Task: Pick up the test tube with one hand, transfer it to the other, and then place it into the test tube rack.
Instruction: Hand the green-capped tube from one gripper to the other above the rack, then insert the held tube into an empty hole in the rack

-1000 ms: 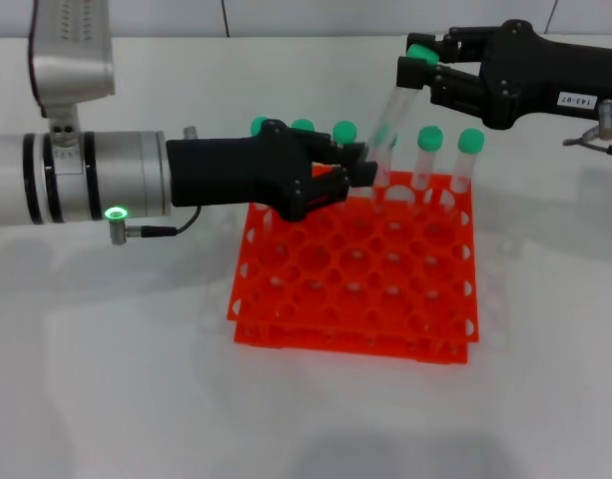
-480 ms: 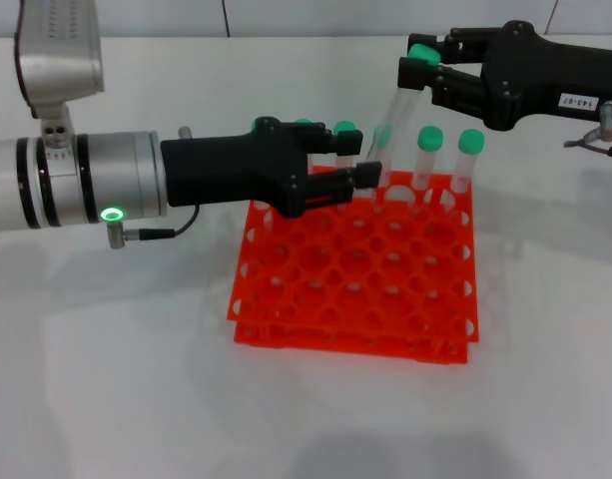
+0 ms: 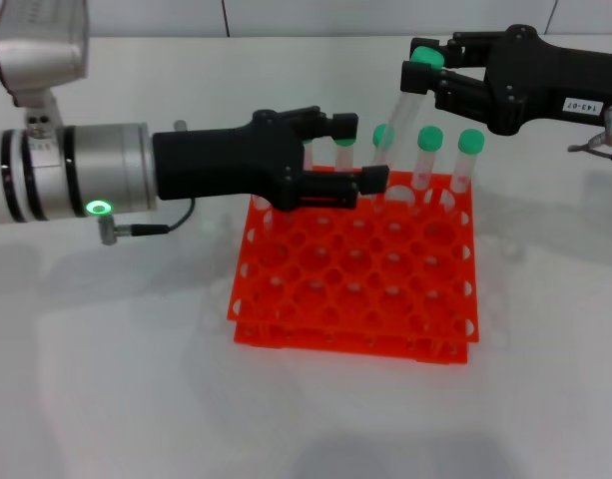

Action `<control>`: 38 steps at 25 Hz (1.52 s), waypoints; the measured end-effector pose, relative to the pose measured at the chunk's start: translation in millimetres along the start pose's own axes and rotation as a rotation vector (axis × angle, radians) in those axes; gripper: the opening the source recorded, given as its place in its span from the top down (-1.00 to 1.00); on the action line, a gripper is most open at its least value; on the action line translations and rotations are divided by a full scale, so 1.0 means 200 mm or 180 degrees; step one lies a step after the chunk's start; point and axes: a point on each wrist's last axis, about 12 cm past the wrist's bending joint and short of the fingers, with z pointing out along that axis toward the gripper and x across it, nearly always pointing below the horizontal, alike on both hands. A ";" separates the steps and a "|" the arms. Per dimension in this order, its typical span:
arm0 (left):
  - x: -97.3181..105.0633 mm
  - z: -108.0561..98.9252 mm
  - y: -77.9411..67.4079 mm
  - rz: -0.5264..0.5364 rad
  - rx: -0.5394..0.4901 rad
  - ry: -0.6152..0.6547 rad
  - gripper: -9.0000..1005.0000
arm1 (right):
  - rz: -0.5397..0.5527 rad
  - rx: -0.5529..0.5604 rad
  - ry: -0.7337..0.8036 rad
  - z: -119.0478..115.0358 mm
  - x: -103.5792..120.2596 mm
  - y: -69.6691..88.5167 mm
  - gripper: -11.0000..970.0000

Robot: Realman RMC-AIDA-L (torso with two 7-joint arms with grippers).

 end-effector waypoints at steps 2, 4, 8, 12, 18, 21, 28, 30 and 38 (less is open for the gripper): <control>-0.02 -0.03 0.00 -0.0003 -0.0037 -0.0028 -0.65 | 0.0007 0.0009 -0.0003 -0.01 0.00 0.00 0.42; -0.04 -0.07 0.00 -0.0020 -0.0103 -0.0030 -0.67 | 0.0010 0.0019 -0.0005 -0.01 0.01 0.00 0.43; -0.06 -0.15 -0.01 -0.0172 -0.0226 0.0005 -0.71 | 0.0012 0.0027 -0.0002 -0.01 0.01 0.00 0.43; -0.09 -0.29 -0.04 -0.0226 -0.0306 -0.0084 -0.74 | -0.0005 0.0040 -0.0008 -0.01 0.01 0.00 0.43; -0.16 -0.48 -0.10 -0.0193 -0.0374 -0.0289 -0.74 | 0.0021 0.0079 0.0005 -0.04 0.03 0.00 0.44; -0.17 -0.59 -0.13 -0.0289 -0.0556 -0.0234 -0.74 | 0.0030 0.0080 0.0006 -0.03 0.04 0.01 0.44; -0.13 -0.85 -0.13 -0.0745 -0.1104 -0.0182 -0.74 | 0.0041 0.0053 0.0009 -0.04 0.06 0.03 0.44; -0.10 -0.89 -0.13 -0.0846 -0.1230 -0.0101 -0.74 | 0.0055 0.0045 -0.0004 -0.03 0.07 0.03 0.44; 0.04 -0.96 -0.12 -0.1129 -0.1501 0.0719 -0.73 | 0.0070 0.0035 -0.0020 -0.01 0.08 0.04 0.44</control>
